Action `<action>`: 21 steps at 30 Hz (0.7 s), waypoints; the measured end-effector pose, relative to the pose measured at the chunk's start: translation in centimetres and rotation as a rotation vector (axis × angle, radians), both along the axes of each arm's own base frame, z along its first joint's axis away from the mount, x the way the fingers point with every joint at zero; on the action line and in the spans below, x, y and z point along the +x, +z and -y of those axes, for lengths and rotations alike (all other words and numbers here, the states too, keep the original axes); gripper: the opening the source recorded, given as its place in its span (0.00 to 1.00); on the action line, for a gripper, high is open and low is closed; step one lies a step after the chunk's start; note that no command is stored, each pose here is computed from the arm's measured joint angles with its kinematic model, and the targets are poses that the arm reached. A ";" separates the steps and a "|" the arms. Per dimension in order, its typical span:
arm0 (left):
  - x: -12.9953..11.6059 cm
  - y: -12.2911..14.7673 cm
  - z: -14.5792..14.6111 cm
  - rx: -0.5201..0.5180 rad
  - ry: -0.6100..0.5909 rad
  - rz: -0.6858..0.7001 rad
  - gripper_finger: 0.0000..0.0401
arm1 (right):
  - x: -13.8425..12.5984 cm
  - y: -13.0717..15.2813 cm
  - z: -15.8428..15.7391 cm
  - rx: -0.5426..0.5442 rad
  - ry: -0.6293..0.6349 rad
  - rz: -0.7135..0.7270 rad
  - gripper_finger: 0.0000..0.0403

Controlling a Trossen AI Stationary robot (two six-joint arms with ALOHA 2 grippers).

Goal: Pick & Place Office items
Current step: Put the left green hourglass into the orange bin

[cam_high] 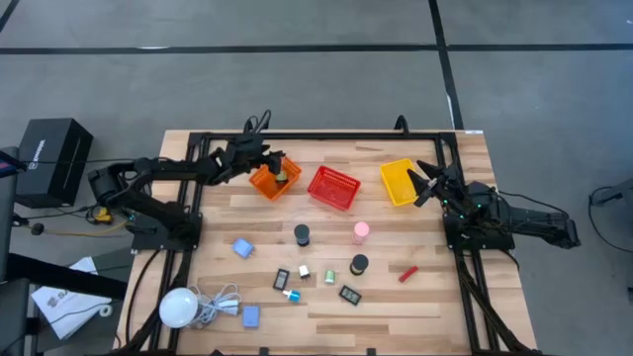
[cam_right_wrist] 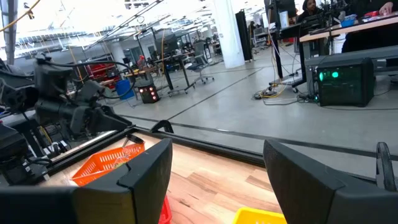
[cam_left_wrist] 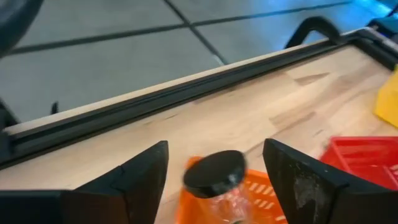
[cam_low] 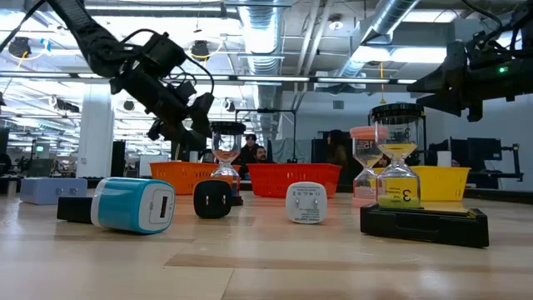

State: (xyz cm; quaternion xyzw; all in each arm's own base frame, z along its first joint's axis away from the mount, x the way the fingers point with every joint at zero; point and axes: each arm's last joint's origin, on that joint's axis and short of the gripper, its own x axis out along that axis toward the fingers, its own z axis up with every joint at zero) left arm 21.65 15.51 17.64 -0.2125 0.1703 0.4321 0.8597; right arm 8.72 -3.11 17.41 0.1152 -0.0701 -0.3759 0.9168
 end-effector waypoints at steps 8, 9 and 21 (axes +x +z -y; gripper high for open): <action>0.3 0.0 0.1 -0.095 0.024 0.071 0.77 | 0.0 0.0 0.0 0.001 0.000 -0.003 0.61; 0.3 -0.2 0.1 -0.107 0.032 0.078 0.78 | 0.0 0.0 0.0 0.001 0.000 -0.003 0.61; 1.1 -3.3 -0.5 -0.177 0.066 0.020 0.78 | 0.0 0.0 0.0 0.001 0.000 -0.004 0.61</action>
